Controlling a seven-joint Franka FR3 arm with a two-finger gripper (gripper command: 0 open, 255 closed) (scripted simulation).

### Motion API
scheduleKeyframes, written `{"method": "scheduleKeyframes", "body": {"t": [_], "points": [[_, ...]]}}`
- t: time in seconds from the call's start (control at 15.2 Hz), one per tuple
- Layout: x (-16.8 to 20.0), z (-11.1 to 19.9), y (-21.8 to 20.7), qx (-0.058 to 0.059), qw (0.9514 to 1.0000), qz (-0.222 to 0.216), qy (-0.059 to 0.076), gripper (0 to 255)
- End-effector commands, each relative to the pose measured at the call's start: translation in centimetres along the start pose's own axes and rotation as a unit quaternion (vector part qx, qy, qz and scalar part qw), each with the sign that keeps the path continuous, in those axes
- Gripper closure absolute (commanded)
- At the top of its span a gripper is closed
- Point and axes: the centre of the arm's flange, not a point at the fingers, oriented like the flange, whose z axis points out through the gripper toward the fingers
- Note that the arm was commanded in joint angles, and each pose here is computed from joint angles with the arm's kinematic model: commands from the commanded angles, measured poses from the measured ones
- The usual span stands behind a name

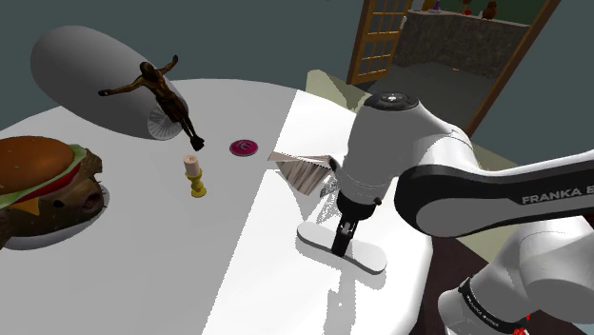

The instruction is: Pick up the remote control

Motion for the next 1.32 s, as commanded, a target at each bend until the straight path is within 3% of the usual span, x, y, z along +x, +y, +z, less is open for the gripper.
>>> {"method": "scheduleKeyframes", "body": {"t": [0.0,0.33,0.4,0.99,1.25], "points": [[0.0,1.1,-0.1,0.000,1.0000,-0.001,0.000,0],[0.0,3.0,-0.1,0.000,1.0000,-0.001,0.000,0],[0.0,3.0,-0.1,0.000,1.0000,-0.001,0.000,255],[0.0,3.0,-0.1,0.000,1.0000,-0.001,0.000,255],[0.0,0.9,-0.1,0.000,1.0000,-0.001,0.000,255]]}}
